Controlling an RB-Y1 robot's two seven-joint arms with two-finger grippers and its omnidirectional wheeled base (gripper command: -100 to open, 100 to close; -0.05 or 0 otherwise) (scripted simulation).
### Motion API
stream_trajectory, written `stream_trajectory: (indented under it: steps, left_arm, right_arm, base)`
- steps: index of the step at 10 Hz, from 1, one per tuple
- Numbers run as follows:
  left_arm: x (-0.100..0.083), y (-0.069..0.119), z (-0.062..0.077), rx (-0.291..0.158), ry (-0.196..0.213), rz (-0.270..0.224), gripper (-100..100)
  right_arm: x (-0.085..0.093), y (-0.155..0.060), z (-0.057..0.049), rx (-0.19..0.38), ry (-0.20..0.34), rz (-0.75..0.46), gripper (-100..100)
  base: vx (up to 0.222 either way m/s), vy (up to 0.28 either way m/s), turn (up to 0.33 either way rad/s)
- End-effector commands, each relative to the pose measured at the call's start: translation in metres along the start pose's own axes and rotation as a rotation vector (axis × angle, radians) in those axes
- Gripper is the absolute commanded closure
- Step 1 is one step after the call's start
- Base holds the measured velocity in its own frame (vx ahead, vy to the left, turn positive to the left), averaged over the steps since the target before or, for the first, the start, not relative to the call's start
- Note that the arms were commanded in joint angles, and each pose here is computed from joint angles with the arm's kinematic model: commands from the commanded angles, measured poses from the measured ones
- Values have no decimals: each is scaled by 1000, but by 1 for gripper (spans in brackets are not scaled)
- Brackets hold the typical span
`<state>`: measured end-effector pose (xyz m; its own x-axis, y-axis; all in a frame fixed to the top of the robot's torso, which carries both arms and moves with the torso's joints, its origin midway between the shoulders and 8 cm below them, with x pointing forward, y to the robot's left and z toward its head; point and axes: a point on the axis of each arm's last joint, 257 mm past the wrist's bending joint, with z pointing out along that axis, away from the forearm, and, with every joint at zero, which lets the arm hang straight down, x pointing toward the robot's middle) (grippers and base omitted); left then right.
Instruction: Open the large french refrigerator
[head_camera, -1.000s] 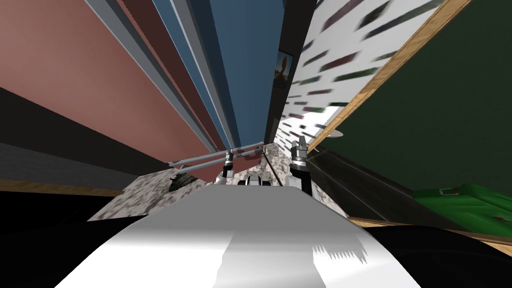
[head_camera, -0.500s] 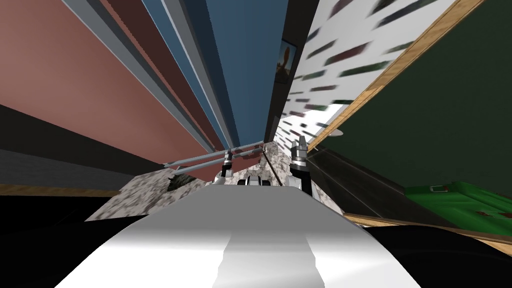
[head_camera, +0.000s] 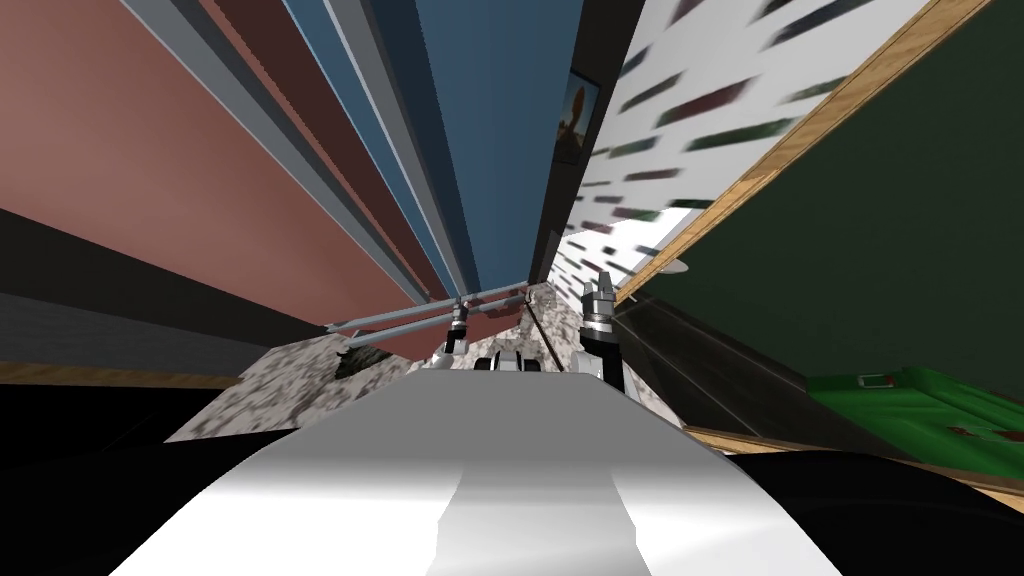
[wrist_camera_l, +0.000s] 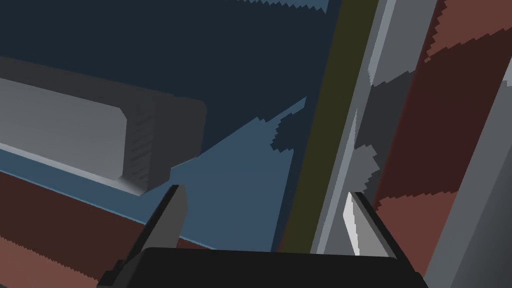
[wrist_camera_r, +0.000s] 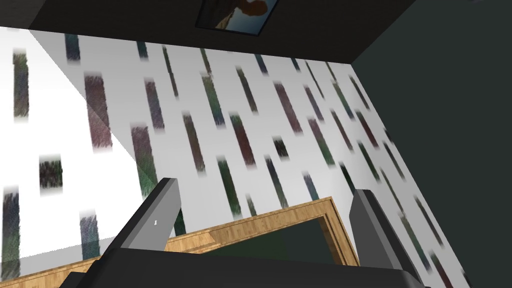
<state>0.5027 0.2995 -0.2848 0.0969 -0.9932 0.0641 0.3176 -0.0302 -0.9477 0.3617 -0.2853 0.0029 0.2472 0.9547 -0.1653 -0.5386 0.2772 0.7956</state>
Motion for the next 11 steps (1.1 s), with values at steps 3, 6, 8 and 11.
stream_trajectory:
  steps: [3, 6, 8, 11]
  left_arm:
    - [1, -8, -1, 25, 5, 8, 100]
    - [1, -24, 19, 63, 27, -57, -100]
    - [7, -29, 27, 73, 35, -102, -100]
    - [18, -34, 38, 77, 48, -178, -100]
  right_arm:
    - [0, 0, 0, 0, 0, 0, 0]
    - [0, 0, 0, 0, 0, 0, 0]
    - [0, 0, 0, 0, 0, 0, 0]
    - [0, 0, 0, 0, 0, 0, 0]
  base:
    - [-14, -4, -17]
    - [-47, 86, -95]
    - [-41, 94, -75]
    - [-55, 92, -86]
